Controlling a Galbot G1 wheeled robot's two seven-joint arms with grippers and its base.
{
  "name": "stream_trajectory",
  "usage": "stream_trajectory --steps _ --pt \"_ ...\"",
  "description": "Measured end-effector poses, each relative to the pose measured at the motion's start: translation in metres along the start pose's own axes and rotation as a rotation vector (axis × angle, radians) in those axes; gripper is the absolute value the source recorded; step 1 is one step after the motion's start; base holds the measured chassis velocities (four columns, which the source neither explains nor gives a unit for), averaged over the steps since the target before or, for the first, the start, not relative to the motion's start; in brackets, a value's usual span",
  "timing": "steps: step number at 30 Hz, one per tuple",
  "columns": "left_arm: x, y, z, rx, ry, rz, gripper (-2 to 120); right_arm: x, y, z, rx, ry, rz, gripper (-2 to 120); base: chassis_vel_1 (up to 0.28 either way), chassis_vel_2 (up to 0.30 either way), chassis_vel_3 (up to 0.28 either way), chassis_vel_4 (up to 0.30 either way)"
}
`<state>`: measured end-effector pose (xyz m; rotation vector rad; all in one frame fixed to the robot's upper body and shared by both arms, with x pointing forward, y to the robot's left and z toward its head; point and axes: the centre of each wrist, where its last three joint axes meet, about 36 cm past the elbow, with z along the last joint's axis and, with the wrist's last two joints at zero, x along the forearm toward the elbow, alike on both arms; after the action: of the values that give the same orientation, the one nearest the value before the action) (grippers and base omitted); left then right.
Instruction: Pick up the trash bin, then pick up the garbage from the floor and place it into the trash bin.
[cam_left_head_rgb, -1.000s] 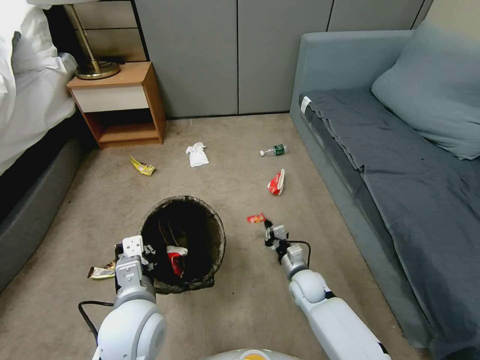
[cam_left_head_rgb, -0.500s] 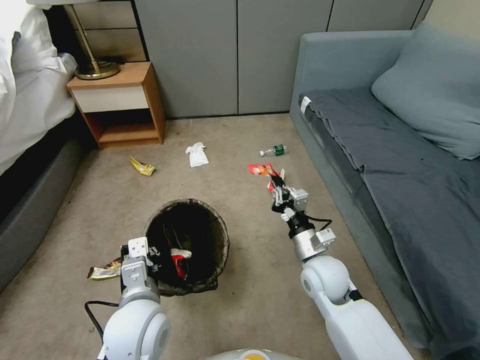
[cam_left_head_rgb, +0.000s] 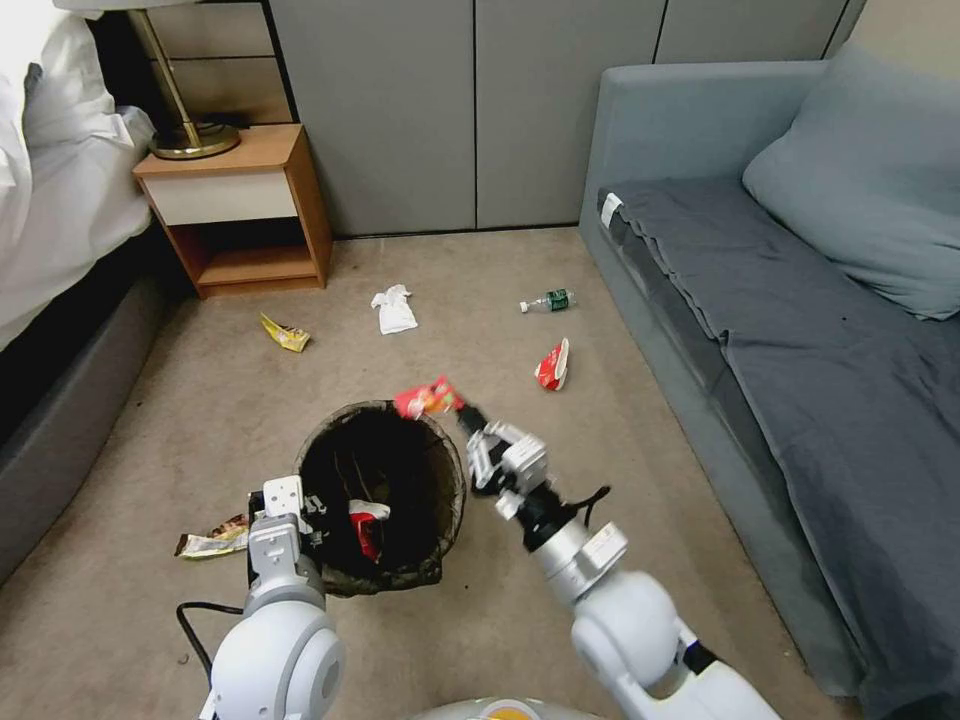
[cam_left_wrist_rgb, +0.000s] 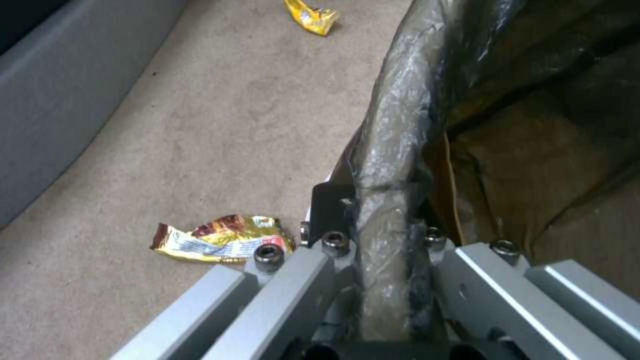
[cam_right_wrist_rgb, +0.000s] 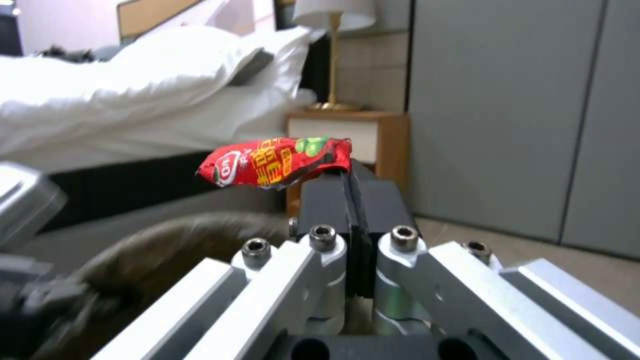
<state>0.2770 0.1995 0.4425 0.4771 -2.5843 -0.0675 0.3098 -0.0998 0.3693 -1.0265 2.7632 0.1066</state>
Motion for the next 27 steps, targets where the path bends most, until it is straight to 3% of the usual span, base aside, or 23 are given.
stream_trajectory --steps 22,27 --pt "0.007 -0.004 0.0 0.007 0.001 0.012 0 -0.008 0.014 0.046 -0.003 0.117 -0.036 0 0.0 0.0 0.0 0.0" --pt "0.007 -0.004 -0.001 0.008 -0.001 0.013 0 -0.007 0.016 0.05 0.011 0.142 -0.051 17 0.0 0.0 0.0 0.0"
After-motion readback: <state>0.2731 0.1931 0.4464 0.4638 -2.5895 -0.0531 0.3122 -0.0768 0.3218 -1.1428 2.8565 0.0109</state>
